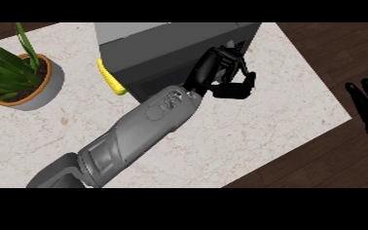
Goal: Pick up the milk, place it into the microwave and close the microwave
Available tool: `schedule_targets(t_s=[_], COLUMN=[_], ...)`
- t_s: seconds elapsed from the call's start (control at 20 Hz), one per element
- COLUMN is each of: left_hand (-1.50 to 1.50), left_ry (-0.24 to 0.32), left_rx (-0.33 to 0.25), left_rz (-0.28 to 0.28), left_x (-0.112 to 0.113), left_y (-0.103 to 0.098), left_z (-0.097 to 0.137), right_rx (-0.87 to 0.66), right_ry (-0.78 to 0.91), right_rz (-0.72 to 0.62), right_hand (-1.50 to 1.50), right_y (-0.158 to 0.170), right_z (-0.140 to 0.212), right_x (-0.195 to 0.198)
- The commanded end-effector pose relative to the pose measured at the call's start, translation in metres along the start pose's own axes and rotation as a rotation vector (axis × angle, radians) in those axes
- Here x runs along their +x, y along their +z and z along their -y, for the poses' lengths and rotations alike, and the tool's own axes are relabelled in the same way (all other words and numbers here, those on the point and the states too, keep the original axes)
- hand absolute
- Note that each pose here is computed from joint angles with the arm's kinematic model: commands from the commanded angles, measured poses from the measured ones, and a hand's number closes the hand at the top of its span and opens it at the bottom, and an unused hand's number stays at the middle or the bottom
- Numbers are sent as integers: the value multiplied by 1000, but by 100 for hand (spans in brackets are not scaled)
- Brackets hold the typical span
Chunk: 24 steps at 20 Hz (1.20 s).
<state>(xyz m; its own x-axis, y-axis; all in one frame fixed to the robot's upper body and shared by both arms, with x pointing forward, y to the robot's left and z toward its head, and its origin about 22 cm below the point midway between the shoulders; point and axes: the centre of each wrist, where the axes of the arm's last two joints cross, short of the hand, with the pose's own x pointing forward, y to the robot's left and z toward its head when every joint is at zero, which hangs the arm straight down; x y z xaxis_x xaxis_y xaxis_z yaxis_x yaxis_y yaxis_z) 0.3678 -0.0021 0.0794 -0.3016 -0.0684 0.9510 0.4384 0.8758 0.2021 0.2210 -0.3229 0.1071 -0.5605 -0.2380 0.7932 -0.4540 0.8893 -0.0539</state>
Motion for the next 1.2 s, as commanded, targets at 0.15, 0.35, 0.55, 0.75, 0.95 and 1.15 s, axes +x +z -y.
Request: schedule_targets(t_s=[0.15, 0.35, 0.55, 0.75, 0.95, 1.15], left_hand=[150, 150, 150, 150, 150, 150], left_ry=[21, 26, 48, 35, 36, 37], left_rx=[27, 44, 68, 85, 104, 107], left_rz=[34, 46, 55, 67, 65, 65], left_x=[15, 13, 17, 14, 14, 13], left_y=[-13, -11, -13, -11, -10, -10], left_z=[6, 7, 7, 8, 9, 10], right_rx=[30, 36, 36, 50, 47, 63], right_ry=[17, 40, 50, 69, 73, 53], right_rz=[-3, -4, -5, -13, -8, -2], right_hand=[-150, -150, -150, -150, -150, -150], right_y=[-10, -15, -18, -22, -27, -30], right_z=[8, 15, 22, 25, 30, 31], right_x=[11, 18, 23, 28, 33, 35])
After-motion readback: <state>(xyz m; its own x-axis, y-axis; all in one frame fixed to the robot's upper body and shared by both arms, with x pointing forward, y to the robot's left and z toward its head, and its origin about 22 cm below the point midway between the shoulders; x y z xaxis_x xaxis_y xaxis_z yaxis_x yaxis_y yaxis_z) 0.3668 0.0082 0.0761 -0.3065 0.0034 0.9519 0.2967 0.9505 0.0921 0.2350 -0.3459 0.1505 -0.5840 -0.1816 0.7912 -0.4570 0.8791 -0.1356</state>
